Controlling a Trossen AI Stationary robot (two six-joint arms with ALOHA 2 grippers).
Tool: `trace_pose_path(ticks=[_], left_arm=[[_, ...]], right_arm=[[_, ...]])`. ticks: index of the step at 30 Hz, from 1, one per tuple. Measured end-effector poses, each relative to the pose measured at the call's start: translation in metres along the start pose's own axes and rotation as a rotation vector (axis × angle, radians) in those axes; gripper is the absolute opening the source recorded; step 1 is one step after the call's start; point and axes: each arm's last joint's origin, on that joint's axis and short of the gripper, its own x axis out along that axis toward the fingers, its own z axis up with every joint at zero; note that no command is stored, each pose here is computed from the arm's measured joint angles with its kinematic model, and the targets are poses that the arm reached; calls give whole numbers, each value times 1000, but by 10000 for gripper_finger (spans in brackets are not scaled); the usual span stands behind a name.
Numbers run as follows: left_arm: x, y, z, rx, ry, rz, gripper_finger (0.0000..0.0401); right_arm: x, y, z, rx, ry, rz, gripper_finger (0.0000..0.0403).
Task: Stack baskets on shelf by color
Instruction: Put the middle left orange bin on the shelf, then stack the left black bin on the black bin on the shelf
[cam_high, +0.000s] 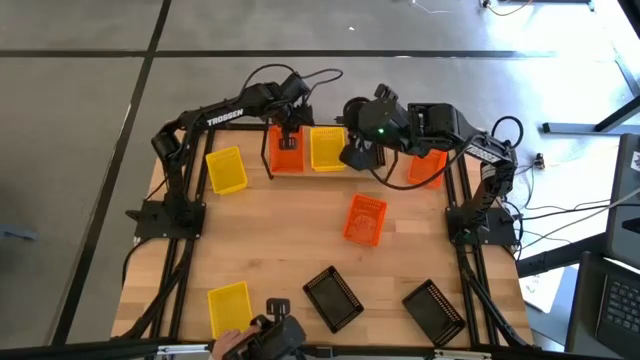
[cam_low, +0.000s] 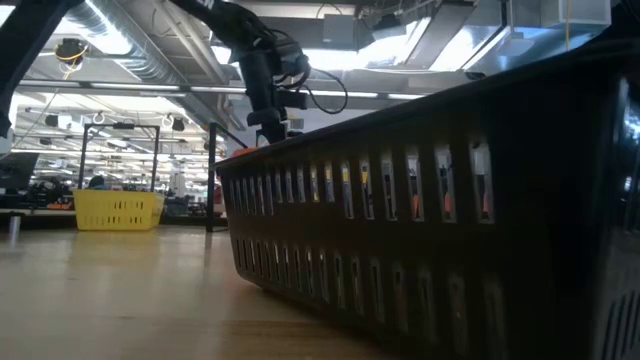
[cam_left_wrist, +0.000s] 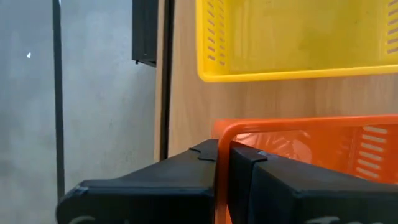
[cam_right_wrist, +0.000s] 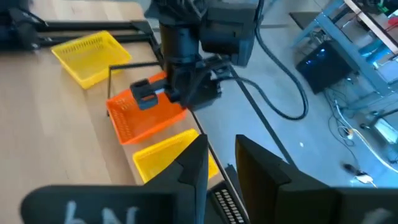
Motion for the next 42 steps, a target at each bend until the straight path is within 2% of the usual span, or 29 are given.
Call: trace_pose_path(ticks=[22,33,39,42], left_arm=[[2,4,3,-15,-44,17,1],[2,3,3,-16,-57,3,59],[1,5,2,-32,-23,54,64],[-12,7,2,-66,-41,80,61]], right_arm=[[2,1,0,-2,6,-2,78],[2,1,0,-3,6,5,78],[0,2,-3,-27,28,8,78],[-12,-5,-7,-4,39,11,78]])
